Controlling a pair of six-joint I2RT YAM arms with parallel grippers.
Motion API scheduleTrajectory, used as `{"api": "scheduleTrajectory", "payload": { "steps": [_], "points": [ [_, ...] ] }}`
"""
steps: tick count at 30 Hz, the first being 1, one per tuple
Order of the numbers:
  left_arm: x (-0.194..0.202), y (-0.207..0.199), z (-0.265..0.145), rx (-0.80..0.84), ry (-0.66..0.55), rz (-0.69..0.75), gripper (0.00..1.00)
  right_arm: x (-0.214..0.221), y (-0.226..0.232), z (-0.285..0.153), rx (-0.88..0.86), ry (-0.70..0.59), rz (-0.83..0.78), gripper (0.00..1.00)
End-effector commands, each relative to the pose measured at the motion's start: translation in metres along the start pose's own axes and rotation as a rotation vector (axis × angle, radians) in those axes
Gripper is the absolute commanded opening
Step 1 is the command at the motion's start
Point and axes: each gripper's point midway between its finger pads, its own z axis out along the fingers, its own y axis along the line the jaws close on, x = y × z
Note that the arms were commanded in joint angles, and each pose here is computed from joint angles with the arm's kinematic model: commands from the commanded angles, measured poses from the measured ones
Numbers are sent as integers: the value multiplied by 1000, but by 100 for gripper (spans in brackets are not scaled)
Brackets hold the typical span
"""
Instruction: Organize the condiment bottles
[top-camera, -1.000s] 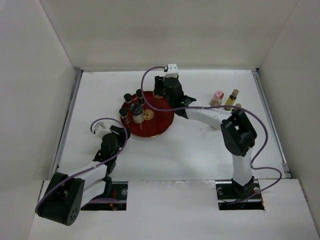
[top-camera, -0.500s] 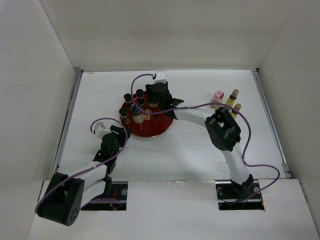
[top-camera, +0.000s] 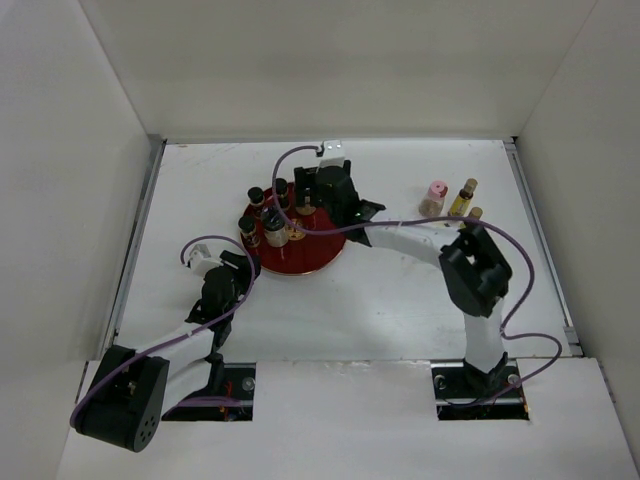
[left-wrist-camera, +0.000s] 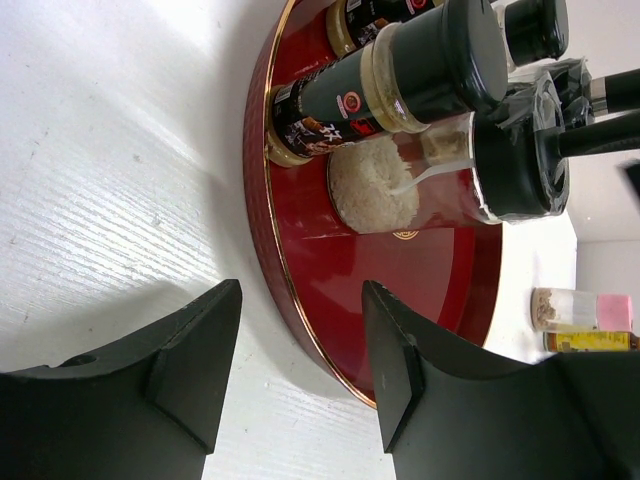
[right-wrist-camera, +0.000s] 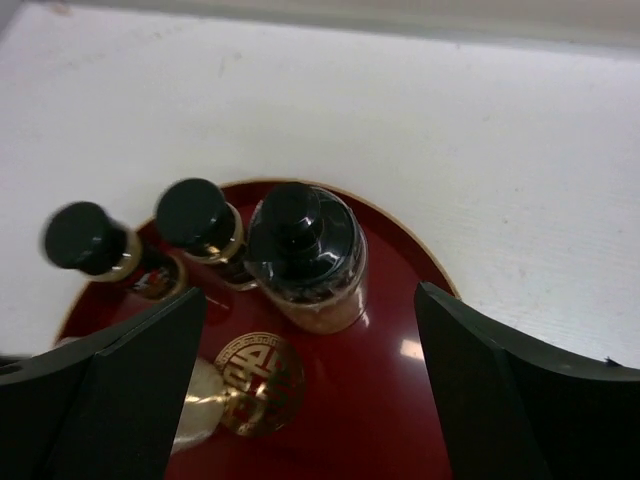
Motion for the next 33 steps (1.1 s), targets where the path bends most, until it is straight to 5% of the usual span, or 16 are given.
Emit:
{"api": "scheduleTrajectory", "payload": {
  "steps": [1, 4, 9, 12, 15, 19, 22, 33],
  "points": [
    [-8, -11, 0, 47, -32, -9, 50, -94, 4, -54, -52, -219, 108, 92],
    [-7, -10, -1, 47, -27, -6, 50, -91, -23, -86, -1, -243, 118, 88],
    [-7, -13, -2, 57, -30, -6, 50, -60, -100, -135, 190, -235, 122, 40],
    [-3, -12, -1, 52, -12, -8, 50, -39, -161, -162, 366, -216, 132, 29],
    [0, -15, 0, 56, -1, -1, 50, -16, -208, -184, 508, -173, 141, 31],
    [2, -15, 1, 58, 4, 2, 50, 10, -247, -206, 639, -133, 157, 61],
    [-1, -18, 0, 66, -8, 1, 50, 21, -263, -212, 677, -105, 163, 73],
    [-2, -16, 0, 59, -20, 9, 50, 36, -290, -190, 661, -15, 193, 79]
  ]
}}
